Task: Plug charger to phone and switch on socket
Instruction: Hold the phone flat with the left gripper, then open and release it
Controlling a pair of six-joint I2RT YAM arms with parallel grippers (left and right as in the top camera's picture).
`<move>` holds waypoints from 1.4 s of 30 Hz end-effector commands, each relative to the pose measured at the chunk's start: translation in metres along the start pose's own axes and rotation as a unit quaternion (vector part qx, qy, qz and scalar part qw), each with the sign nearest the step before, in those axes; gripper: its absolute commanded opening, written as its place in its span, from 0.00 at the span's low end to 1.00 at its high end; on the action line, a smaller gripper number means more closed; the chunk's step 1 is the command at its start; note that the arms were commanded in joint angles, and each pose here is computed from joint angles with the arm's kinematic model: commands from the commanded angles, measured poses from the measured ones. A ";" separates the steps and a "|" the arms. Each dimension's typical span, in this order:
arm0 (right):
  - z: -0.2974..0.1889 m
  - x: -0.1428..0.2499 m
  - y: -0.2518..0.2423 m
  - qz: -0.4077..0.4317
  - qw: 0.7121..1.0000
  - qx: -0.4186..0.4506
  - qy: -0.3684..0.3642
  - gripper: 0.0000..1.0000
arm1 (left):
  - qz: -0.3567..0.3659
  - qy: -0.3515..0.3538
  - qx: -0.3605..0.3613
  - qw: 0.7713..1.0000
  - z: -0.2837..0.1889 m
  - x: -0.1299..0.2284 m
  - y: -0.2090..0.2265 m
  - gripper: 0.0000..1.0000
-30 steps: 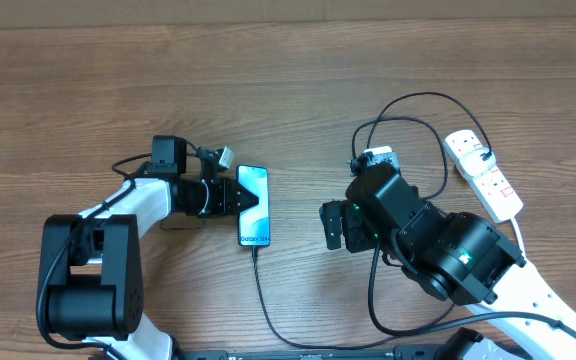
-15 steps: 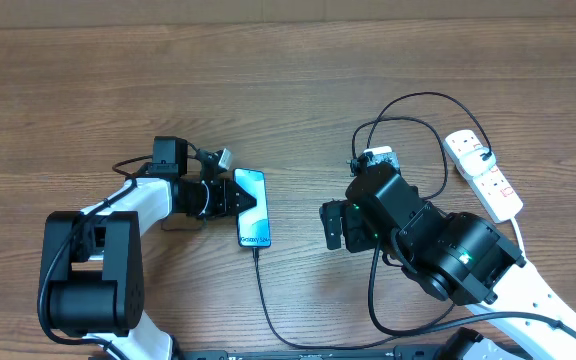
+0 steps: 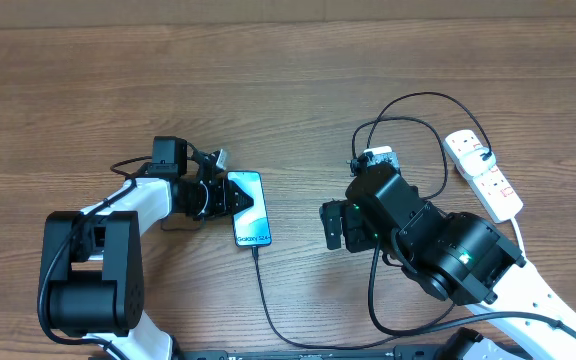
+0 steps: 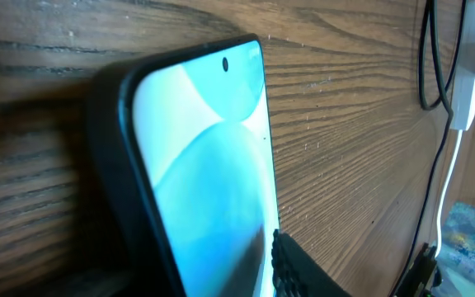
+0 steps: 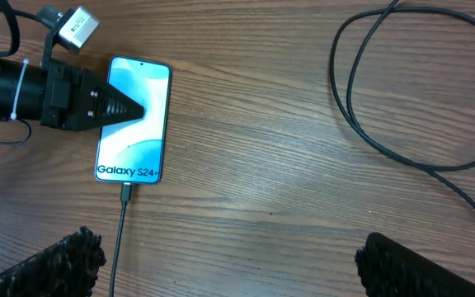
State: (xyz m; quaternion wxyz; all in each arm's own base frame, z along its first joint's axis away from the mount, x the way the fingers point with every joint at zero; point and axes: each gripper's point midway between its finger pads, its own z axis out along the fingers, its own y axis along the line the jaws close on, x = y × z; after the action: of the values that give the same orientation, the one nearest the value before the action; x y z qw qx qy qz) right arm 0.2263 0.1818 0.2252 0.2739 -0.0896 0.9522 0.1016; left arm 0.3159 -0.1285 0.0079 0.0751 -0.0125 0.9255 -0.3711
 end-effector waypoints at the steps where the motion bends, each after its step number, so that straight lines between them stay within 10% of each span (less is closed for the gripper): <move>1: -0.003 -0.005 0.001 0.002 1.000 -0.003 -0.009 1.00 | 0.017 -0.007 0.021 1.000 -0.002 -0.009 -0.007 0.36; 10: -0.003 -0.005 0.001 0.003 1.000 -0.003 -0.009 1.00 | 0.104 -0.011 0.104 0.989 -0.009 -0.014 -0.040 0.38; 42: -0.003 0.002 -0.001 0.000 1.000 -0.002 0.005 1.00 | 0.027 -0.012 0.000 1.000 -0.005 -0.017 -0.005 0.41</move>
State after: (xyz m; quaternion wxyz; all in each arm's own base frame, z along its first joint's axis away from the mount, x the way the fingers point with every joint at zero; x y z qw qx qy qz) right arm 0.2228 0.1786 0.2222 0.2653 -0.0915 0.9551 0.0948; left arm 0.3248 -0.1293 0.0153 0.0937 0.0156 0.9239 -0.3706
